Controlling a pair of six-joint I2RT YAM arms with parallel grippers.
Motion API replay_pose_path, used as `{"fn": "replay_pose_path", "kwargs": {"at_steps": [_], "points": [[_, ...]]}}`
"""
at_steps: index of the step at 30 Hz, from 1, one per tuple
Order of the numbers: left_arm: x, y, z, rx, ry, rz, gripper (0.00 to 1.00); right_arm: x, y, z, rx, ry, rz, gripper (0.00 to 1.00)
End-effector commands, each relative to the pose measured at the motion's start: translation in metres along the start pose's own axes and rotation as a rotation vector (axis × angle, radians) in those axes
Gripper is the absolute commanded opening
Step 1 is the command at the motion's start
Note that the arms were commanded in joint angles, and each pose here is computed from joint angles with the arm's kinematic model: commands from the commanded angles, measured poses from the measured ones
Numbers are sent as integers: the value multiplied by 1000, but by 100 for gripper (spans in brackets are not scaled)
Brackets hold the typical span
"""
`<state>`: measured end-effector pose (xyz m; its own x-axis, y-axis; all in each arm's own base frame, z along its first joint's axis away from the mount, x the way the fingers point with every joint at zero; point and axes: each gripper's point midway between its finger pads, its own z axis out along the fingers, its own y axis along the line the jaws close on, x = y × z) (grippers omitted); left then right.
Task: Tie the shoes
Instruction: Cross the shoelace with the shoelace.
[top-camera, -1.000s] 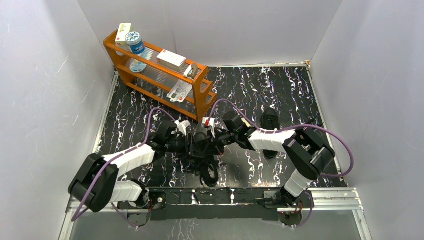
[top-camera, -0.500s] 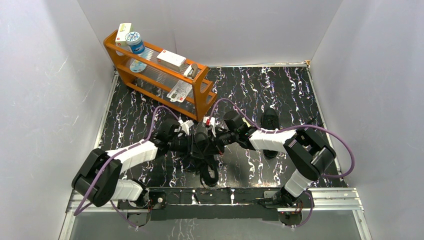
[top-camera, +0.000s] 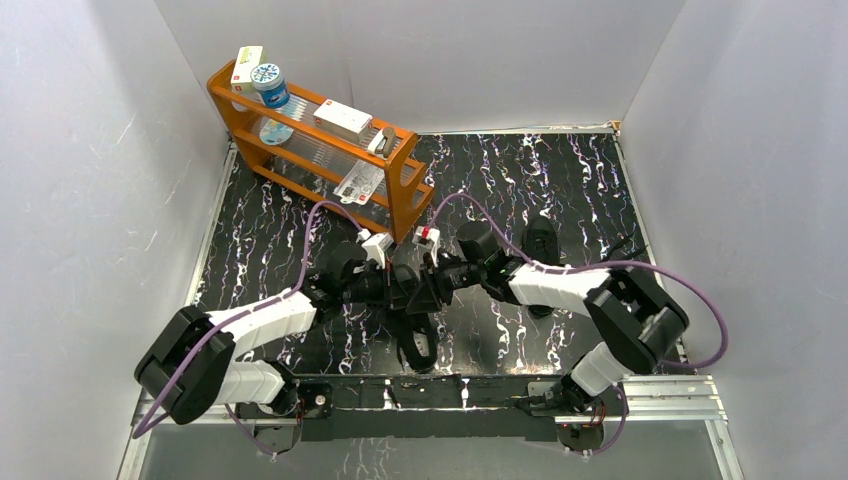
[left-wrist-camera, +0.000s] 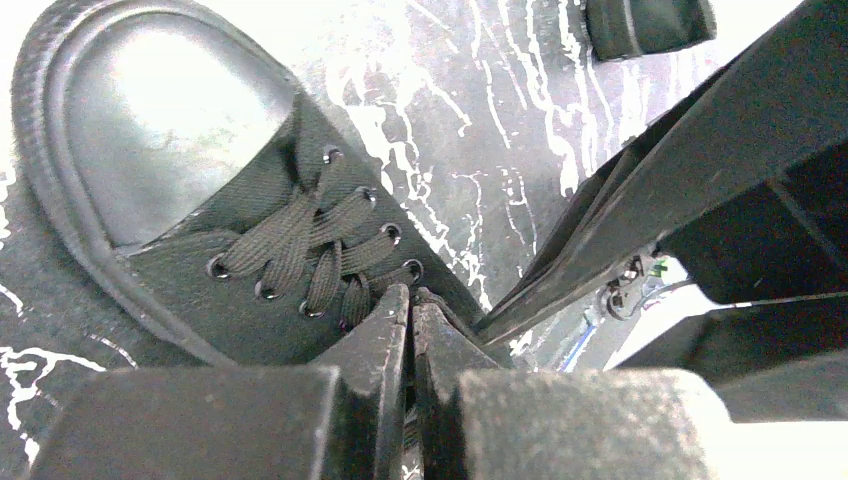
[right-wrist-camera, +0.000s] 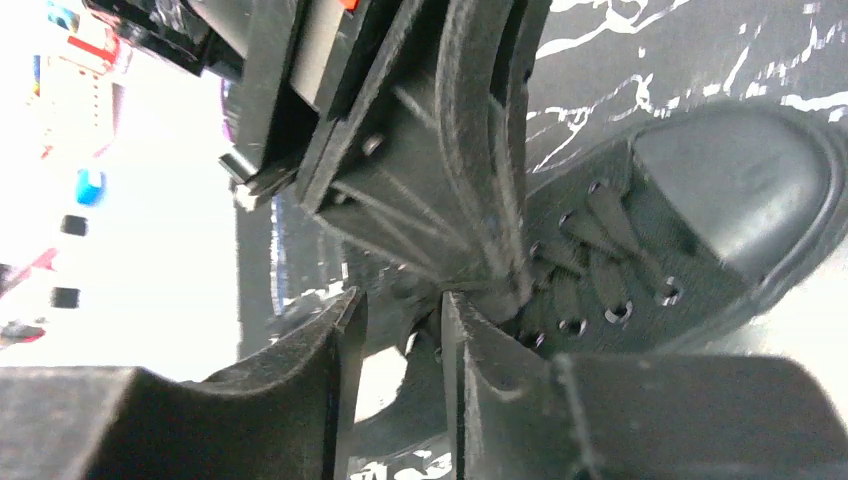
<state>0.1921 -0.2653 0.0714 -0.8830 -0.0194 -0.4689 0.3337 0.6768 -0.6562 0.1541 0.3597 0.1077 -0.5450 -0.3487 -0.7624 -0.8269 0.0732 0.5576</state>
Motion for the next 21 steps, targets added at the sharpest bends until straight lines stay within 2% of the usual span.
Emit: {"fn": "replay_pose_path", "kwargs": {"at_steps": [1,5,8,13,17,21], "points": [[-23,-18,-2,109,-146,90,0,-29,20,-28,23,-66,30,46],[-21,-22,-5,147,-165,124,0,-37,-3,-54,153,-110,3,50],[-19,-23,-6,157,-156,156,0,-32,-22,-56,208,-82,-15,50],[-16,-22,-3,162,-141,166,0,-24,-31,-41,133,-36,-66,43],[-14,-21,-1,169,-139,152,0,-19,-42,-35,136,-34,-111,41],[-15,-22,-1,173,-142,147,0,-12,-39,-25,66,-17,-109,37]]}}
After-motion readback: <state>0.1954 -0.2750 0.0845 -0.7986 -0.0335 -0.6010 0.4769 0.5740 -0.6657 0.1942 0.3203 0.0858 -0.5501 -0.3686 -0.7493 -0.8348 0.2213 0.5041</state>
